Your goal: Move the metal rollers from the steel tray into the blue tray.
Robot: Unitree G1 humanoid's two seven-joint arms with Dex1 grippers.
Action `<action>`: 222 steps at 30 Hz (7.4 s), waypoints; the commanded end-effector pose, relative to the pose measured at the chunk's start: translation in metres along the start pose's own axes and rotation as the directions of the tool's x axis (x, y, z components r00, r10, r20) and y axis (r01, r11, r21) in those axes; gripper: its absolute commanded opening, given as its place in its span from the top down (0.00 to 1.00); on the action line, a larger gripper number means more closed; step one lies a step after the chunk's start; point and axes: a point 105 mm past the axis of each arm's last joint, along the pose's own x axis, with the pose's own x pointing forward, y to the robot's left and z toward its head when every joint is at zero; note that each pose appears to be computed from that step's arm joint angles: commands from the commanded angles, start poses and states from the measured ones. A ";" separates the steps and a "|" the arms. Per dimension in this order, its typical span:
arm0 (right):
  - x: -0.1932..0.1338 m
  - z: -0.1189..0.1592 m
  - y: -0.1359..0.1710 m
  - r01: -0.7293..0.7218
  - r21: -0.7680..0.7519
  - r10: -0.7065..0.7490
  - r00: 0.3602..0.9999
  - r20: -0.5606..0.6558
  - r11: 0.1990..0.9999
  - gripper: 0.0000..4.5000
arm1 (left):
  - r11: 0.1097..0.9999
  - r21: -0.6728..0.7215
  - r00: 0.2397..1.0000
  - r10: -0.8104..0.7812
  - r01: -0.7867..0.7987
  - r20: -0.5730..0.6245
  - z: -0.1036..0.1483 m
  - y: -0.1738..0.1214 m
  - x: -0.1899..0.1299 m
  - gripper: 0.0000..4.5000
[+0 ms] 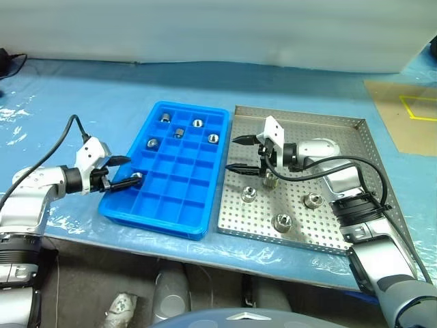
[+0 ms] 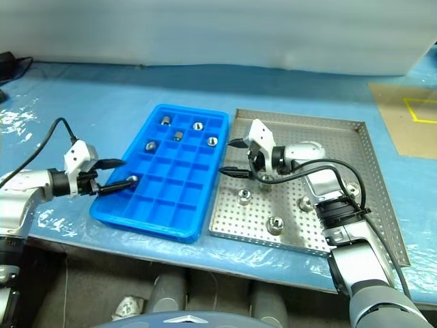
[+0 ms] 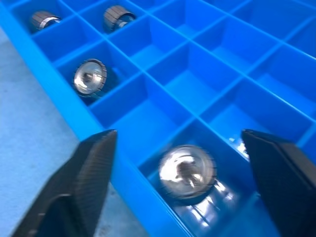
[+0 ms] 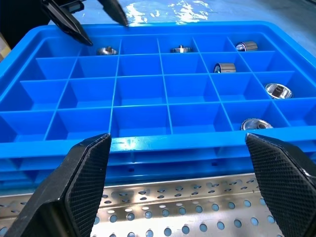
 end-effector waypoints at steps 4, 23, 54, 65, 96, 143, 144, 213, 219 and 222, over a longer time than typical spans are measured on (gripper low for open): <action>-0.011 0.012 -0.002 0.040 -0.037 -0.038 0.999 0.035 0.999 0.00 | 0.996 0.059 0.998 0.060 -0.059 -0.005 0.024 0.030 -0.021 0.02; -0.066 0.003 -0.003 0.282 -0.009 -0.282 0.959 -0.003 0.959 0.00 | 0.878 0.299 0.878 -0.439 0.373 0.192 0.152 -0.019 0.114 0.02; -0.096 0.025 0.069 0.294 0.061 -0.294 0.956 -0.007 0.954 0.00 | 0.476 0.399 0.593 -0.764 0.784 -0.253 0.077 -0.135 0.179 0.02; -0.099 0.020 0.063 0.354 0.043 -0.353 0.935 -0.034 0.934 0.00 | 0.401 0.408 0.547 -0.757 0.820 -0.356 0.068 -0.144 0.181 0.02; -0.099 0.013 0.053 0.415 0.026 -0.414 0.910 -0.036 0.909 0.00 | 0.510 0.456 0.655 -0.713 0.730 -0.251 0.091 -0.132 0.190 0.62; -0.023 0.030 0.018 0.031 -0.088 -0.025 0.998 0.060 0.996 0.00 | 0.972 -0.013 0.972 -0.235 0.234 -0.016 0.043 0.011 0.040 0.62; -0.024 0.030 0.019 0.033 -0.087 -0.028 0.998 0.060 0.996 0.00 | 0.969 -0.020 0.969 -0.246 0.245 -0.024 0.040 0.009 0.042 0.62; -0.117 0.005 0.060 0.488 0.012 -0.485 0.870 -0.089 0.873 0.00 | 0.772 0.247 0.808 -0.581 0.585 -0.098 0.116 -0.136 0.228 0.26; -0.115 0.003 0.061 0.485 0.011 -0.482 0.871 -0.093 0.874 0.00 | 0.745 0.227 0.779 -0.609 0.627 -0.152 0.103 -0.139 0.225 0.26; -0.115 0.003 0.061 0.487 0.005 -0.484 0.870 -0.099 0.874 0.00 | 0.743 0.223 0.776 -0.606 0.631 -0.175 0.095 -0.140 0.224 0.26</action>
